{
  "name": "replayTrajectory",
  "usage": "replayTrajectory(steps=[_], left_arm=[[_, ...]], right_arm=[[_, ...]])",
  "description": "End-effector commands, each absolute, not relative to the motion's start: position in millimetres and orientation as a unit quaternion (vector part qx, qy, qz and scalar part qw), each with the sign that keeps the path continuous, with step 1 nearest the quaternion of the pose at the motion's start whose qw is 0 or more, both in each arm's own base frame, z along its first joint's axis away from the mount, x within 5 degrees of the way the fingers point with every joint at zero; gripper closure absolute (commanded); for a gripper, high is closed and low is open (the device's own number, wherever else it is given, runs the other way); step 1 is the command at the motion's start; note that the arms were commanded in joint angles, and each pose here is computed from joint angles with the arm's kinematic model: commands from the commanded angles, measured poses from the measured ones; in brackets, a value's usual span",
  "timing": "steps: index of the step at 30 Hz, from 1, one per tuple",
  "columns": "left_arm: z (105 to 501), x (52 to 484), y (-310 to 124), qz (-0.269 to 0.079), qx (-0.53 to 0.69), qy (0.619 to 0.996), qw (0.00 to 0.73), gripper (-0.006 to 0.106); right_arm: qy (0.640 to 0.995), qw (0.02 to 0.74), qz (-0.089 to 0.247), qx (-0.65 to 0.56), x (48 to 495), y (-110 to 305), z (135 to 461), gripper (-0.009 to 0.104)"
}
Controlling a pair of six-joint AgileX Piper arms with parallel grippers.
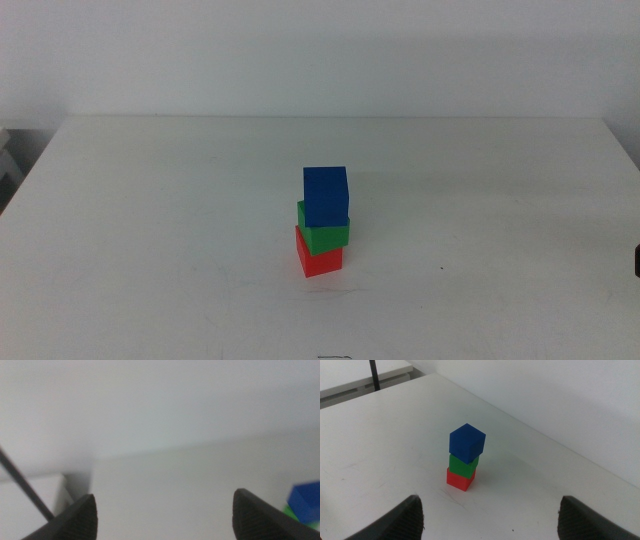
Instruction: Stack red cubes first, then green, then blue cubes in a specific spot.
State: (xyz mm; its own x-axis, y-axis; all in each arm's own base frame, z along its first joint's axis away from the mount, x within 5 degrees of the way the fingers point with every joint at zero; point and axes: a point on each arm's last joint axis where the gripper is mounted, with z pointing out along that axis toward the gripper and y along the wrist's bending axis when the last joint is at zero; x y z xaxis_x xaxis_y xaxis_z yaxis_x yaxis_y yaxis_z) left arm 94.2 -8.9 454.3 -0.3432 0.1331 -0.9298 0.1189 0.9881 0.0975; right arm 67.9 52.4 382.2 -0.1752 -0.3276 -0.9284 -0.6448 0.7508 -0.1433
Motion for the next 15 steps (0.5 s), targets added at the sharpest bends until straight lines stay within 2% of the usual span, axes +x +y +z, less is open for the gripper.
replayTrajectory(steps=[1, 4, 6, 9, 15], left_arm=[[461.4, 72.0, -3.7, 0.009, 0.062, 0.761, 0.645, 0.011], [452.2, 44.4, 1.2, 0.013, 0.048, 0.739, 0.672, 0.011], [448.2, 29.3, 1.9, 0.002, 0.045, 0.727, 0.685, 0.011], [436.0, 29.6, -0.1, -0.015, 0.042, 0.717, 0.696, 0.011], [401.1, 49.3, -4.8, -0.033, 0.042, 0.750, 0.659, 0.011]], right_arm=[[0.725, 0.593, 0.145, -0.317, 69.2, 52.7, 395.4, 0.001], [0.725, 0.593, 0.145, -0.317, 69.2, 52.7, 395.4, 0.001], [0.725, 0.593, 0.145, -0.317, 69.2, 52.7, 395.4, 0.001], [0.725, 0.593, 0.145, -0.317, 69.2, 52.7, 395.4, 0.001], [0.725, 0.593, 0.145, -0.317, 69.2, 52.7, 395.4, 0.001]])
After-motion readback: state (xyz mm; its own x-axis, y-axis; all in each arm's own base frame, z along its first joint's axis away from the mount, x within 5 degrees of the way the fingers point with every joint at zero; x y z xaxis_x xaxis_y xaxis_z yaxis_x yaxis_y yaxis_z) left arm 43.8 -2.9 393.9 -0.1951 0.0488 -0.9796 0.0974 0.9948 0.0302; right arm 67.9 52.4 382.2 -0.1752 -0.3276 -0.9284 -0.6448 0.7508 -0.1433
